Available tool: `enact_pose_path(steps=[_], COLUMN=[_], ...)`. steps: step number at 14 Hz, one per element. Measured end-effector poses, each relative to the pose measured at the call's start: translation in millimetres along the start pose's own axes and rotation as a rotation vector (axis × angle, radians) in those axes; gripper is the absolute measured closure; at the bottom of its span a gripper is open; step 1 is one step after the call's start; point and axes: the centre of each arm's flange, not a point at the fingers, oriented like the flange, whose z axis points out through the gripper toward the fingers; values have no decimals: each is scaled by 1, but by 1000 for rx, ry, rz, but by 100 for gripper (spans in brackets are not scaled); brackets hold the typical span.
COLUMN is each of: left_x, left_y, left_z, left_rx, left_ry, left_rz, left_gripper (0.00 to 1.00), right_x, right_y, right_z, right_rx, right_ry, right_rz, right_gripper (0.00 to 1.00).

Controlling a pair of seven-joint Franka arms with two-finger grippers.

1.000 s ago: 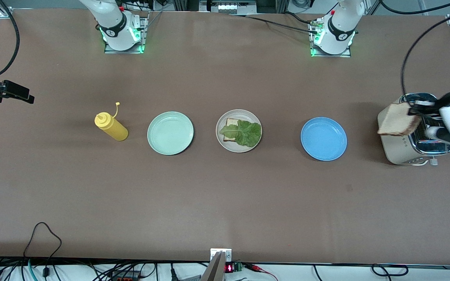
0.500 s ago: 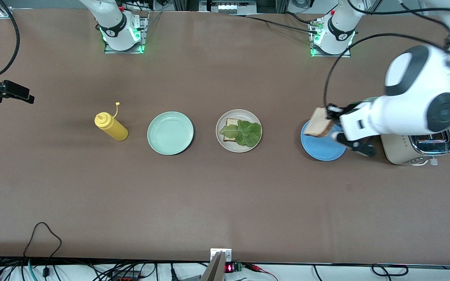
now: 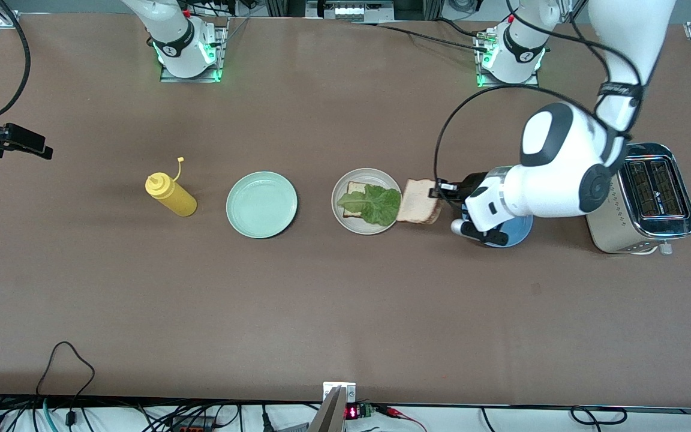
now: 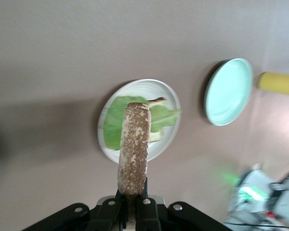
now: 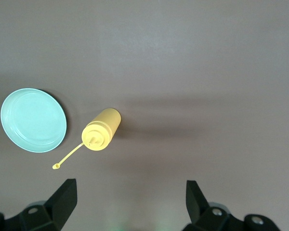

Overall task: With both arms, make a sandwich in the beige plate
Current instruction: 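Carry the toast with the left gripper over the lettuce, then lower the toast flat onto the lettuce and open the left gripper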

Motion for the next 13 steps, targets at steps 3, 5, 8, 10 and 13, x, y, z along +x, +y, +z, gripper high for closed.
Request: enact_pose_path(steps=[3, 5, 8, 10, 13], left_x=[-3, -5, -8, -10, -18], left_y=[2, 10, 5, -5, -23], left_z=[30, 51, 75, 81, 99], left_rx=[-134, -167, -186, -235, -310], left_ry=[16, 57, 109, 123, 118], left_rz=[-89, -119, -174, -205, -203], left_gripper=[91, 91, 91, 91, 91], right_x=[0, 0, 0, 0, 0], right_y=[0, 0, 0, 0, 0], right_z=[0, 0, 0, 0, 0], right_rx=[0, 0, 0, 0, 0], right_ry=[0, 0, 0, 0, 0], right_rz=[0, 0, 0, 0, 0], right_gripper=[0, 0, 0, 0, 0])
